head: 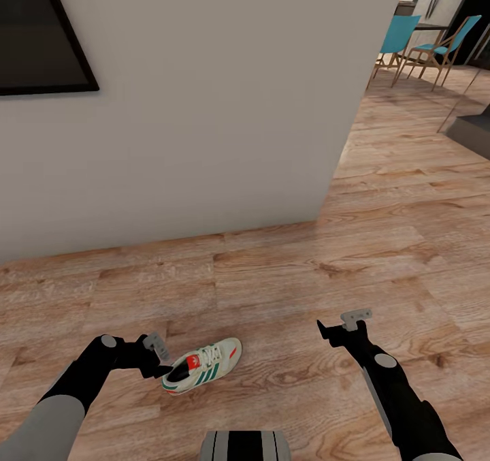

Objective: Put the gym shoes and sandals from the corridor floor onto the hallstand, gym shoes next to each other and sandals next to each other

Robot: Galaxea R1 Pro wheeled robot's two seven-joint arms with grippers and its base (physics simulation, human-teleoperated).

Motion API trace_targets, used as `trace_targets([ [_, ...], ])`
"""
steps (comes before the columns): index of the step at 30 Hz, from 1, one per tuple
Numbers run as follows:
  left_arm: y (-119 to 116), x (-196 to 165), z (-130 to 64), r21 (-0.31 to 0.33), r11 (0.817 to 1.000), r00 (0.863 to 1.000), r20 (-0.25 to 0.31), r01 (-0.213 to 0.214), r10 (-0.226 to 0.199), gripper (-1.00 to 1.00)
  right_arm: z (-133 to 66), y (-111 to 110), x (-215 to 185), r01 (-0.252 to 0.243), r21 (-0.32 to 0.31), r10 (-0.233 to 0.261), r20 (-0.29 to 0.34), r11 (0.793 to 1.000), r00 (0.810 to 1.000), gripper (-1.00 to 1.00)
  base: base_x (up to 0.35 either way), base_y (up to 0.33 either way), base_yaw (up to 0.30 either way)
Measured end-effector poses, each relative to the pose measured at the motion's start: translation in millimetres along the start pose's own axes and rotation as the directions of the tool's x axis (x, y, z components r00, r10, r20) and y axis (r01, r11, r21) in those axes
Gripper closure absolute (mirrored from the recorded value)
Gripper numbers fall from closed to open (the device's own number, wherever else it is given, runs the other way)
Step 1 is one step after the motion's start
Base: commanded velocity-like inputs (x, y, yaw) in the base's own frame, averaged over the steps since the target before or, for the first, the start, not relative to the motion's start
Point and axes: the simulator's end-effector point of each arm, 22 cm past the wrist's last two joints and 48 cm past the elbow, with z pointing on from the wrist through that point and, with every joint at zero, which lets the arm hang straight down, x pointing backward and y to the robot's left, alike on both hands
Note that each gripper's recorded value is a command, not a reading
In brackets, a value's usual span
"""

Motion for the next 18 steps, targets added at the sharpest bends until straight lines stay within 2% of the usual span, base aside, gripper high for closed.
trace_targets([
  [8, -2.6, 7.9, 8.0, 0.012, 1.0, 1.0, -0.013, 0.01, -0.01, -1.0, 4.4, 0.8, 11.0, -0.002, -0.001, 0.002, -0.019, 1.0, 1.0, -1.0, 0.0, 0.0, 0.0],
  [18, -7.5, 20.0, 19.9, 0.031, 0.999, 0.999, -0.033, 0.023, -0.022, -1.0, 8.0, -13.1, 35.0, -0.036, 0.029, 0.038, -0.069, 0.999, 0.997, -1.0, 0.0, 0.0, 0.0],
])
